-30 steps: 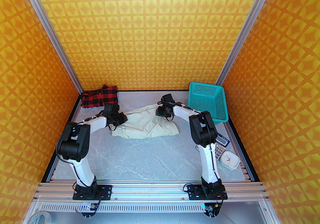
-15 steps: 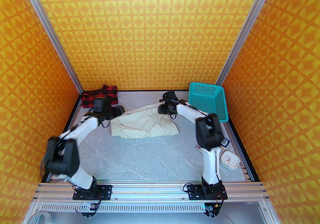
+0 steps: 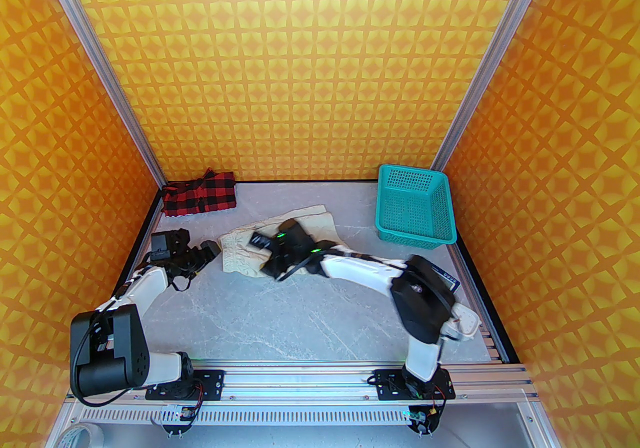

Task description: Fold and stack the mixed laundry pile

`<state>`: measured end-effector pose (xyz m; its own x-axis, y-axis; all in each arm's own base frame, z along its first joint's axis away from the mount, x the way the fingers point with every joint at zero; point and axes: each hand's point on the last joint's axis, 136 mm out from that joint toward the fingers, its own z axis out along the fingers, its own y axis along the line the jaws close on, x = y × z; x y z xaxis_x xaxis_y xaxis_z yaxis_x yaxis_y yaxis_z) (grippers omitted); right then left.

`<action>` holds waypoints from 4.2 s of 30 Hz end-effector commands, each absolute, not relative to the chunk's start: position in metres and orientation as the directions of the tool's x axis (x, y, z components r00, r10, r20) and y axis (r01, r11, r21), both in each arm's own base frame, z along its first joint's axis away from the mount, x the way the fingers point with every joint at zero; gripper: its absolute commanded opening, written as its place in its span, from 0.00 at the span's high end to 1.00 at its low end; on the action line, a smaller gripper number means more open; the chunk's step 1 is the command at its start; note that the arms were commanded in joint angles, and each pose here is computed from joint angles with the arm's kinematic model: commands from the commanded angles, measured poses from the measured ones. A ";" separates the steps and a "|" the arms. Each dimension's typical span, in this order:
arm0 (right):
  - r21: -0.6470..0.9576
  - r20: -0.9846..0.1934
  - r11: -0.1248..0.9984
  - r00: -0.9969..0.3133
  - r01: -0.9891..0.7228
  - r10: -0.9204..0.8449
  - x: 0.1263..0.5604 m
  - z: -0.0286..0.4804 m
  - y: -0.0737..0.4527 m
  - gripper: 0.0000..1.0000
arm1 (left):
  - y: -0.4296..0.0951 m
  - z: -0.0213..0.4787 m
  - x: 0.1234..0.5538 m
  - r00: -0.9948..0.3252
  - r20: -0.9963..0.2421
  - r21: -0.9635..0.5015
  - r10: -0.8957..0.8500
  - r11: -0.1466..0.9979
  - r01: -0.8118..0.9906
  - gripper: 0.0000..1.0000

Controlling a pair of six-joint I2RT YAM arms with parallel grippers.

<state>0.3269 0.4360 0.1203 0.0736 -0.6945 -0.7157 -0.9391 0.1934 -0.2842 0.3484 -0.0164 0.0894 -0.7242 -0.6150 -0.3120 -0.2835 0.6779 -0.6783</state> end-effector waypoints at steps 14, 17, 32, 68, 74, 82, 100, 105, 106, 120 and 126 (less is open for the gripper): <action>-0.420 -0.542 -0.097 0.335 -0.902 -0.771 0.334 0.058 0.500 0.34 | -0.006 0.071 0.351 -0.657 -0.166 -0.784 -0.736 0.502 -0.366 0.09; -0.418 -0.532 -0.094 0.328 -0.903 -0.781 0.340 0.047 0.504 0.42 | -0.006 0.069 0.349 -0.655 -0.152 -0.782 -0.740 0.495 -0.379 0.08; -0.538 -0.638 -0.076 0.464 -0.839 -0.614 0.324 0.108 0.511 1.00 | -0.032 0.079 0.342 -0.617 -0.018 -0.903 -0.787 0.277 -0.327 0.04; 0.494 -0.689 0.616 -0.708 -0.614 -0.153 0.311 0.162 0.376 0.55 | -0.051 0.127 0.359 -0.845 -0.323 -0.633 -0.427 0.761 -0.143 1.00; 0.589 -0.601 0.576 -0.784 -0.567 -0.156 0.333 0.157 0.402 0.67 | -0.040 0.164 0.363 -0.855 -0.400 -0.532 -0.331 0.843 -0.077 1.00; 0.637 -0.514 0.574 -0.838 -0.515 -0.182 0.388 0.095 0.455 0.92 | -0.031 0.197 0.371 -0.863 -0.440 -0.426 -0.248 0.904 -0.042 1.00; 0.792 -0.394 0.464 -0.912 -0.398 -0.109 0.413 0.062 0.511 1.00 | -0.069 0.194 0.393 -0.903 -0.425 -0.236 -0.069 0.971 0.037 1.00; 0.841 -0.299 0.472 -0.954 -0.266 -0.006 0.386 0.116 0.465 1.00 | -0.065 0.202 0.397 -0.896 -0.441 -0.171 -0.042 0.984 0.039 1.00; 0.845 -0.282 0.473 -0.959 -0.251 -0.005 0.377 0.118 0.459 1.00 | -0.066 0.203 0.397 -0.895 -0.444 -0.168 -0.037 0.985 0.042 1.00; 0.887 -0.082 0.442 -0.988 -0.131 -0.129 0.286 0.045 0.495 1.00 | -0.108 0.211 0.400 -0.885 -0.464 -0.182 0.017 0.977 0.114 1.00; 0.911 -0.082 0.393 -0.990 -0.121 -0.115 0.293 0.048 0.511 1.00 | -0.128 0.212 0.402 -0.888 -0.457 -0.181 0.056 0.971 0.154 1.00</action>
<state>0.2846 0.5077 0.0401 -0.9870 -0.1370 -0.0835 -0.1347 0.4255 0.8949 0.3985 -0.1158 0.2014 -0.8982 0.0431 -0.4376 0.1353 0.9740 -0.1817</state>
